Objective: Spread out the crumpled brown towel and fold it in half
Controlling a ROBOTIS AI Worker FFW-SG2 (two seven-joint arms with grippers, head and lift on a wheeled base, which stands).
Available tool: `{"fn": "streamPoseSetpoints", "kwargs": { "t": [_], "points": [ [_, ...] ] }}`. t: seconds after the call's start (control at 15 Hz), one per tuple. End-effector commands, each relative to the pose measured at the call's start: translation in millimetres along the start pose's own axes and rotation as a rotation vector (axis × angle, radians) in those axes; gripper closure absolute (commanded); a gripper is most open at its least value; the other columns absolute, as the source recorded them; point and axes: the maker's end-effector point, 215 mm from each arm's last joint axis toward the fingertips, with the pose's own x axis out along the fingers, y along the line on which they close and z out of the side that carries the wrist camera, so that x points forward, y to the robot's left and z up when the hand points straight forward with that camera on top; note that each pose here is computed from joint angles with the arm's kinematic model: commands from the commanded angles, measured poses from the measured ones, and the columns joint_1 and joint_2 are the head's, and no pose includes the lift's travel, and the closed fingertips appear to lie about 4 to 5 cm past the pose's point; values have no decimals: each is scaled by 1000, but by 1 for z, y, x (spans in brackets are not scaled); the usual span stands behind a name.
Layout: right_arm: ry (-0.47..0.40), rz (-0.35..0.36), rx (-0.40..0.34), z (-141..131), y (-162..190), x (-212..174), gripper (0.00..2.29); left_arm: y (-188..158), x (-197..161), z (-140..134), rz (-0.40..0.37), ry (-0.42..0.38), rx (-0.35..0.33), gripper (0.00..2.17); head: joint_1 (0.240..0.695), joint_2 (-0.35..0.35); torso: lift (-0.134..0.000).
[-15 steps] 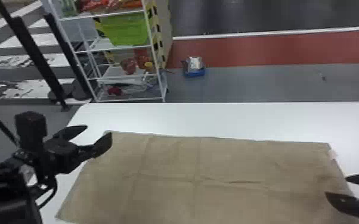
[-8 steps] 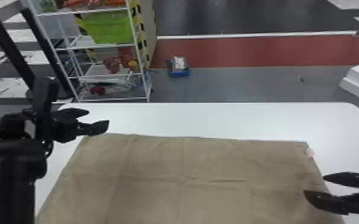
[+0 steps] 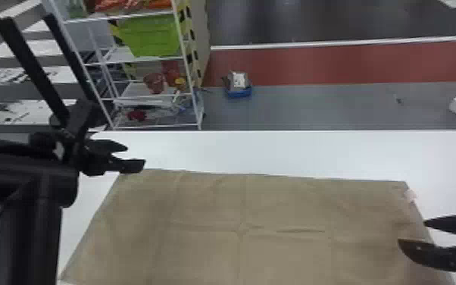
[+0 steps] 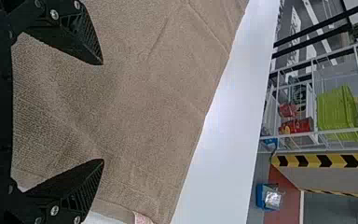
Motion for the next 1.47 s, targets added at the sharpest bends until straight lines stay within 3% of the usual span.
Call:
{"fn": "streamPoseSetpoints", "kwargs": {
  "t": [0.0, 0.6, 1.27, 1.4],
  "points": [
    [2, -1, 3, -1, -1, 1, 154, 4, 11, 6, -7, 19, 33, 360, 695, 147, -124],
    [-3, 1, -3, 1, -2, 2, 154, 24, 33, -36, -29, 210, 89, 424, 695, 159, -124],
    [-10, -2, -3, 4, -4, 1, 154, 32, 40, -51, -25, 245, 96, 518, 695, 186, -124],
    [-15, -5, -2, 5, -5, -1, 154, 35, 40, -53, -12, 251, 102, 1092, 695, 183, -124]
  ]
}}
